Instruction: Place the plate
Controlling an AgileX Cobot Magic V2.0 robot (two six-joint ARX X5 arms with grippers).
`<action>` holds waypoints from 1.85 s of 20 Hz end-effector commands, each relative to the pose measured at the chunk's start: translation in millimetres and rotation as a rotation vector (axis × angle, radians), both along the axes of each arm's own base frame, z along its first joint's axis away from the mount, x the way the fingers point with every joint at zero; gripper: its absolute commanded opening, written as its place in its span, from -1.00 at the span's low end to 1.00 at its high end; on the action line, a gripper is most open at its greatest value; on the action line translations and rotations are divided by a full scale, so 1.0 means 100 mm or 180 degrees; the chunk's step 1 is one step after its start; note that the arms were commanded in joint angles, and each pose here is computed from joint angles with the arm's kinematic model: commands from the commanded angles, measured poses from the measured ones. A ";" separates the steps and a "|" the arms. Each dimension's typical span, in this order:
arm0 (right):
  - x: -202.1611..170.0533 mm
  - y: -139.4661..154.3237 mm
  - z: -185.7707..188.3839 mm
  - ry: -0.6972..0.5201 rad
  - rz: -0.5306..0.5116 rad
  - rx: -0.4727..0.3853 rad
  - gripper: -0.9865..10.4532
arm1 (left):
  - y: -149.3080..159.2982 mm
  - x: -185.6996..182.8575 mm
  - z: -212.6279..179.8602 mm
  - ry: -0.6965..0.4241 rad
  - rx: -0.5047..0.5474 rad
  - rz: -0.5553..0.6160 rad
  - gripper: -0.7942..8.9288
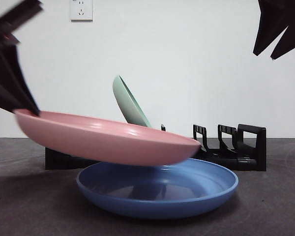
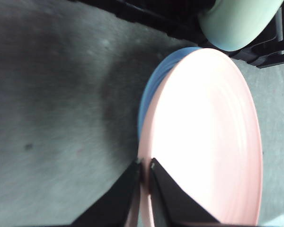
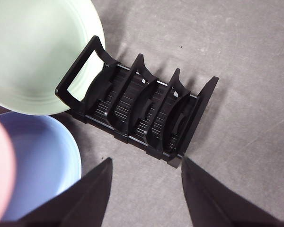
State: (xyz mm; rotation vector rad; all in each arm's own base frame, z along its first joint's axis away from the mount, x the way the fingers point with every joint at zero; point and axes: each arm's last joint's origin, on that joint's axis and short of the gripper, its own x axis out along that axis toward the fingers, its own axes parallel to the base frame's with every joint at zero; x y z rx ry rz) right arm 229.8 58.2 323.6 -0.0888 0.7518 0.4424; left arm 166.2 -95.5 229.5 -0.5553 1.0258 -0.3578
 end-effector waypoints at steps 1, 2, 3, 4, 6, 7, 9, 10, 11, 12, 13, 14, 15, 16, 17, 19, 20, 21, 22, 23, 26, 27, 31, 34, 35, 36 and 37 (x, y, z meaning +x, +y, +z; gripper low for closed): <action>0.02 0.01 0.02 0.0006 -0.0007 0.0028 -0.44 | -0.12 0.08 -0.06 0.0092 -0.0078 0.0076 -0.81; 0.02 0.01 0.02 0.0011 -0.0006 0.0027 -0.44 | -0.17 0.11 -0.10 0.0105 -0.0046 0.0094 -0.81; 0.02 0.01 0.02 0.0014 -0.0007 0.0026 -0.44 | -0.21 0.14 -0.14 0.0115 -0.0020 0.0100 -0.81; 0.02 0.01 0.02 0.0015 -0.0007 0.0025 -0.44 | -0.25 0.17 -0.17 0.0130 0.0004 0.0117 -0.80; 0.02 0.01 0.02 0.0014 -0.0007 0.0026 -0.44 | -0.32 0.21 -0.23 0.0138 0.0014 0.0113 -0.80; 0.02 0.01 0.02 0.0014 -0.0007 0.0026 -0.44 | -0.35 0.24 -0.26 0.0137 0.0015 0.0097 -0.81; 0.02 0.01 0.02 0.0014 -0.0007 0.0026 -0.44 | -0.41 0.28 -0.31 0.0165 0.0032 0.0068 -0.80; 0.02 0.01 0.02 0.0014 -0.0007 0.0026 -0.44 | -0.42 0.30 -0.34 0.0190 0.0050 0.0065 -0.80; 0.02 0.01 0.02 0.0015 -0.0007 0.0025 -0.44 | -0.43 0.32 -0.37 0.0217 0.0069 0.0063 -0.80; 0.02 0.01 0.02 0.0019 -0.0007 0.0025 -0.44 | -0.44 0.33 -0.40 0.0236 0.0082 0.0063 -0.80; 0.01 0.01 0.01 0.0024 -0.0007 0.0024 -0.44 | -0.45 0.34 -0.41 0.0244 0.0088 0.0061 -0.81; 0.01 0.01 0.01 0.0031 -0.0007 0.0022 -0.44 | -0.46 0.35 -0.42 0.0237 0.0084 0.0060 -0.80; 0.01 0.01 0.01 0.0032 -0.0007 0.0022 -0.44 | -0.46 0.36 -0.42 0.0219 0.0072 0.0060 -0.81; 0.01 0.01 0.01 0.0032 -0.0007 0.0022 -0.44 | -0.47 0.37 -0.41 0.0193 0.0053 0.0059 -0.80; 0.01 0.01 0.01 0.0033 -0.0007 0.0021 -0.44 | -0.47 0.37 -0.41 0.0172 0.0037 0.0060 -0.80; 0.01 0.01 0.01 0.0033 -0.0007 0.0021 -0.44 | -0.48 0.38 -0.42 0.0172 0.0026 0.0049 -0.80; 0.01 0.01 0.01 0.0032 -0.0008 0.0022 -0.44 | -0.48 0.38 -0.43 0.0182 0.0033 0.0047 -0.80; 0.01 0.01 0.01 0.0032 -0.0007 0.0022 -0.44 | -0.48 0.38 -0.43 0.0199 0.0034 0.0041 -0.78; 0.01 0.01 0.01 0.0033 -0.0007 0.0021 -0.44 | -0.48 0.38 -0.44 0.0203 0.0038 0.0041 -0.74; 0.01 0.01 0.01 0.0033 -0.0008 0.0022 -0.44 | -0.48 0.38 -0.44 0.0205 0.0039 0.0041 -0.65; 0.01 0.01 0.01 0.0035 -0.0008 0.0022 -0.44 | -0.48 0.37 -0.44 0.0227 0.0020 -0.0017 -0.51; 0.01 0.01 0.01 0.0035 -0.0007 0.0023 -0.44 | -0.48 0.37 -0.44 0.0269 0.0002 -0.0065 -0.49; 0.01 0.01 0.01 0.0048 -0.0020 0.0054 -0.44 | -0.34 0.35 -0.30 0.0150 0.0233 -0.0338 -0.30; 0.01 0.04 0.01 0.0088 -0.0018 0.0143 -0.44 | -0.11 0.34 -0.02 -0.0292 0.0491 -0.0554 -0.30; 0.00 0.06 0.01 0.0109 0.0006 0.0193 -0.44 | -0.01 0.32 0.08 -0.0452 0.0562 -0.0554 -0.29; -0.01 0.08 0.01 0.0124 0.0035 0.0219 -0.44 | 0.10 0.30 0.16 -0.0596 0.0618 -0.0513 -0.24; -0.02 0.12 0.01 0.0134 0.0069 0.0236 -0.44 | 0.22 0.27 0.23 -0.0740 0.0685 -0.0453 -0.24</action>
